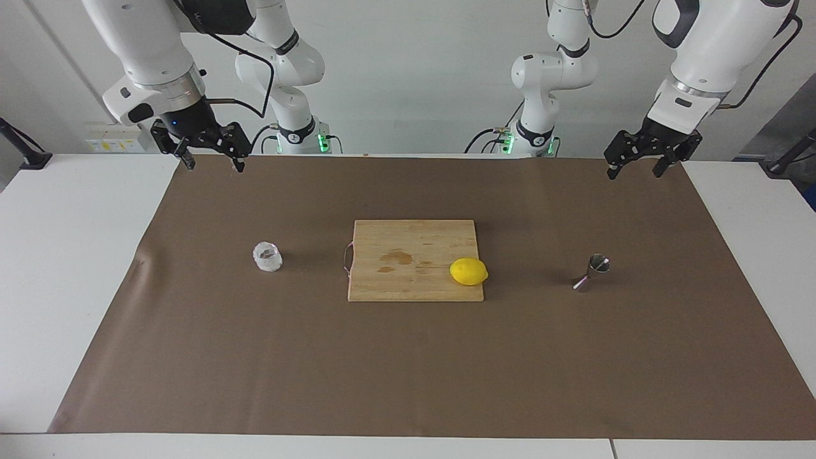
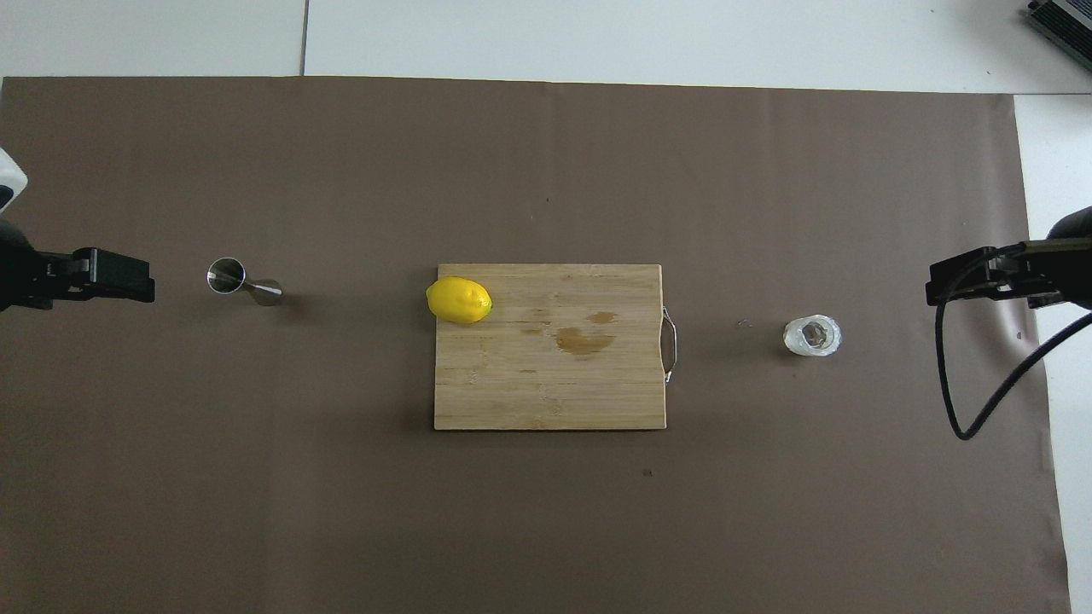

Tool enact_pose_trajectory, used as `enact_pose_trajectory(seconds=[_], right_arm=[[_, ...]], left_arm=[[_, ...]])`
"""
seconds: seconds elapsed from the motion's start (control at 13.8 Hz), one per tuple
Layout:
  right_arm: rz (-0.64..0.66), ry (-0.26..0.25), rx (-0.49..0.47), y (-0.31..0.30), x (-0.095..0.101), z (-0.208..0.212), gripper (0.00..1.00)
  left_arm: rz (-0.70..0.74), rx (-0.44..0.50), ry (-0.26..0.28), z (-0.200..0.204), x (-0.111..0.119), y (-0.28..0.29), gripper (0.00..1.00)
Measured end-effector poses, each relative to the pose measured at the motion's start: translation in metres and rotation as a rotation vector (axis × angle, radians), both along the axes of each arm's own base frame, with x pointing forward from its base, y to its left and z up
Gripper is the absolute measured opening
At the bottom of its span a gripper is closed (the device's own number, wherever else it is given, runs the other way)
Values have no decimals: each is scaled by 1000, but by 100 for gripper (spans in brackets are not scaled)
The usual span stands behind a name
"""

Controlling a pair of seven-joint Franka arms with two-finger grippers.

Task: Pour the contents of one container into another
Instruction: 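Move the left gripper toward the small steel cup and open it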

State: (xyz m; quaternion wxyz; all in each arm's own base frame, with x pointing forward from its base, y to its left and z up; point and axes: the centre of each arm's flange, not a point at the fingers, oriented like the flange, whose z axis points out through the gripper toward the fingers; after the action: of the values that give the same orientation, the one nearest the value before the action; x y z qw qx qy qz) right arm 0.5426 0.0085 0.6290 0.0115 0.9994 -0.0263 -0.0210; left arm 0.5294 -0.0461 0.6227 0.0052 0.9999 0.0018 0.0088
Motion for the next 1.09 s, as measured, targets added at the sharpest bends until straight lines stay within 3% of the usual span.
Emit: enact_pose_trajectory(seconds=[1.09], right_arm=[[0, 0, 0, 0, 0, 0, 100]], left_arm=[[-30, 1, 7, -1, -2, -15, 100]])
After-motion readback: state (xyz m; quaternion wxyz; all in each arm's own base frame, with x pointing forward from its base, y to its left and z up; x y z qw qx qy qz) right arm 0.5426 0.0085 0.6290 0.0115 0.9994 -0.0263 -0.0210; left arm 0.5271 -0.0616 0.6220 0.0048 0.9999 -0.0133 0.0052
